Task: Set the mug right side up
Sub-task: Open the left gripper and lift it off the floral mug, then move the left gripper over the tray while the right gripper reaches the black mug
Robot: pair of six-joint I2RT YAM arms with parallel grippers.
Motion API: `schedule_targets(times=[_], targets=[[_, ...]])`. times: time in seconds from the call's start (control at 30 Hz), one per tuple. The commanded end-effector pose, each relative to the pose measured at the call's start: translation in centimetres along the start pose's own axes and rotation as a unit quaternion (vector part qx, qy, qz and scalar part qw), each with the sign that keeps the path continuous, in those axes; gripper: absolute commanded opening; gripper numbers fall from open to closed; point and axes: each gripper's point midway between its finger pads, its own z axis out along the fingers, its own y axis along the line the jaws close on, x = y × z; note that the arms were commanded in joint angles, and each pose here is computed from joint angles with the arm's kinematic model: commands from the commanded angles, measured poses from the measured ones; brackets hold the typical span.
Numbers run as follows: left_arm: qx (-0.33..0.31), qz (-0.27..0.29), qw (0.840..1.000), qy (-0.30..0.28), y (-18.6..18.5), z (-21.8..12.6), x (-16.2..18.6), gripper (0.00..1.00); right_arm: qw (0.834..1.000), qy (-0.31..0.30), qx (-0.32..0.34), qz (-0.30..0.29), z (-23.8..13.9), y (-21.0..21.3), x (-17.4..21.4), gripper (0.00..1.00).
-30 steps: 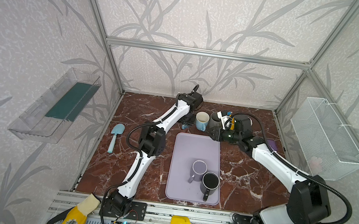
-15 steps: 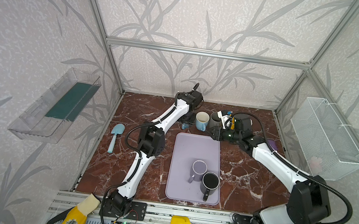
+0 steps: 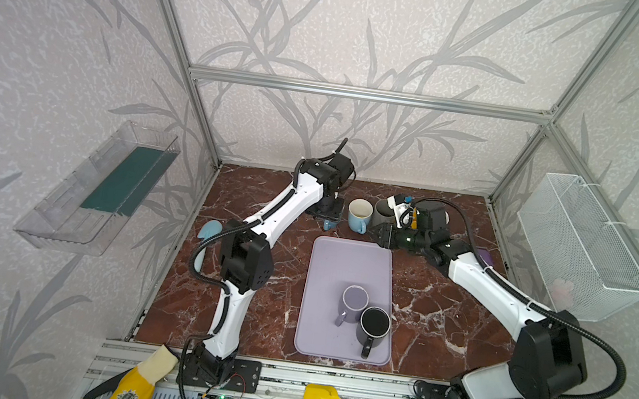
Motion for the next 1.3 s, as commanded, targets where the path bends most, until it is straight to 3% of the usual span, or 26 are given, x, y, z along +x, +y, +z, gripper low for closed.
schedule_targets(times=[0.0,0.37,0.97,1.1,1.27], targets=[[0.022,0.017,1.000,-0.008,-0.5,-2.0,1.4,0.60,1.000,-0.005,0.007,-0.008,0.1,-0.1,-1.1,0.37],[0.044,0.015,0.999,0.001,-0.6,-4.0,6.9,0.60,1.000,0.000,0.009,-0.001,1.1,-0.5,-1.7,0.37],[0.080,0.070,0.993,0.057,-4.7,-2.3,14.1,0.58,1.000,0.003,0.005,0.006,1.8,-0.6,-2.0,0.37],[0.095,0.071,0.991,0.057,-5.3,-1.9,14.9,0.57,1.000,0.021,0.012,0.009,1.5,-0.6,-1.0,0.37],[0.108,0.071,0.990,0.059,-5.5,-1.3,16.1,0.57,0.994,0.072,0.079,0.010,-0.4,-1.7,2.7,0.38]])
